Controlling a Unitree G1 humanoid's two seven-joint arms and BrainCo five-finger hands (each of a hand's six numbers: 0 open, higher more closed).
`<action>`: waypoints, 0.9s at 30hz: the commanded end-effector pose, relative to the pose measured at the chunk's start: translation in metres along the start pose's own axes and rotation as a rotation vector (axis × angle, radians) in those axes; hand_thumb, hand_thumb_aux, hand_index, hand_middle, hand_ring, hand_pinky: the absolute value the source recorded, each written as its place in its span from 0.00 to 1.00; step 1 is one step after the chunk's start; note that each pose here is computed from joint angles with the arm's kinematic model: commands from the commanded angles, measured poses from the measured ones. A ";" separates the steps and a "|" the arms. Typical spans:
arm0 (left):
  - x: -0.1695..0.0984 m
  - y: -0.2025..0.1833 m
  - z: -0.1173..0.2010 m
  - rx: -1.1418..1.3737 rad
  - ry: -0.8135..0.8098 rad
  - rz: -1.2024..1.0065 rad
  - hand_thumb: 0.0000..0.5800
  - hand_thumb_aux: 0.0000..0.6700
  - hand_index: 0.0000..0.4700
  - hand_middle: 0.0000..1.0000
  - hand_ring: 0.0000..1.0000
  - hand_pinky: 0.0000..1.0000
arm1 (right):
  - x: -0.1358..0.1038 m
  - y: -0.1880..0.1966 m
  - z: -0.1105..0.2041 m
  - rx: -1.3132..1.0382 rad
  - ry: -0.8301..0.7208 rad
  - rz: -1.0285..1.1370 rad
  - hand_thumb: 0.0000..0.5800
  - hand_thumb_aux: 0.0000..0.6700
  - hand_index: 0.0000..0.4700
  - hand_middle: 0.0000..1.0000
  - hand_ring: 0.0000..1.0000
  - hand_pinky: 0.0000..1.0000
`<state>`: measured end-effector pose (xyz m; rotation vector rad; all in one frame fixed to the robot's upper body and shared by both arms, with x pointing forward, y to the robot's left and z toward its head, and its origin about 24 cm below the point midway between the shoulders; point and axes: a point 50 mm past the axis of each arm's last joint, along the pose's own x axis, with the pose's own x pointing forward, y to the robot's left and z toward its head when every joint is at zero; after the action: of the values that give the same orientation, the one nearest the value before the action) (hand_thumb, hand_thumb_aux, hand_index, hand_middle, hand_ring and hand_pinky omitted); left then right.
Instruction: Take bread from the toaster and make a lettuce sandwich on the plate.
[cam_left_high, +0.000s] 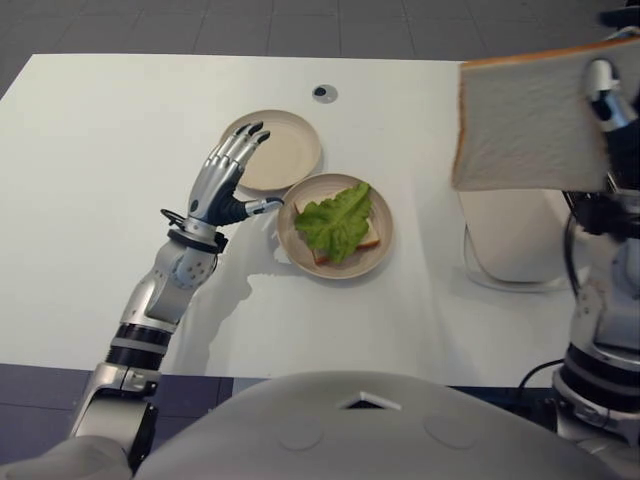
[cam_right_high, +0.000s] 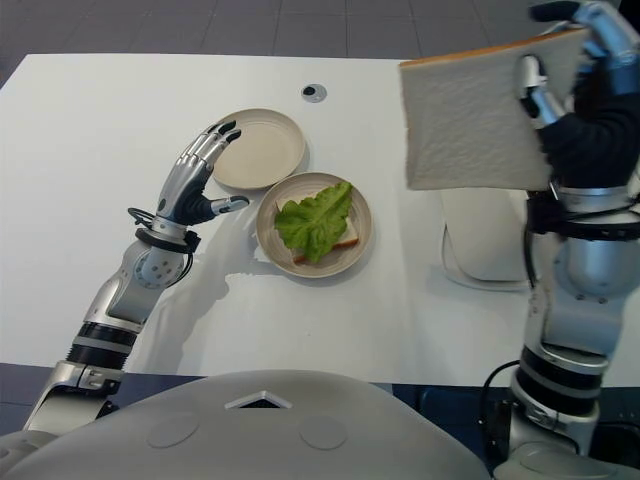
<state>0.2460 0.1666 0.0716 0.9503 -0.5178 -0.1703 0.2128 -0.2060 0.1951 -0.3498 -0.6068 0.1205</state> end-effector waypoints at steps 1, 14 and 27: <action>0.006 -0.006 0.001 -0.021 -0.018 -0.018 0.00 0.00 0.00 0.00 0.00 0.00 | -0.001 0.045 -0.032 0.132 0.141 0.108 1.00 1.00 1.00 1.00 1.00 1.00; 0.007 -0.002 0.002 -0.041 -0.084 0.037 0.00 0.00 0.00 0.00 0.00 0.00 | -0.019 0.116 -0.119 0.177 0.454 0.247 1.00 1.00 1.00 1.00 1.00 1.00; -0.033 -0.049 0.048 -0.103 -0.407 -0.483 0.04 0.02 0.02 0.00 0.00 0.00 | -0.018 0.142 -0.132 -0.020 0.440 0.367 1.00 1.00 1.00 1.00 1.00 1.00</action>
<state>0.2033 0.1138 0.0595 0.8821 -0.7303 -0.7271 0.2728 -0.1158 0.0384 -0.4256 -0.1084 0.3649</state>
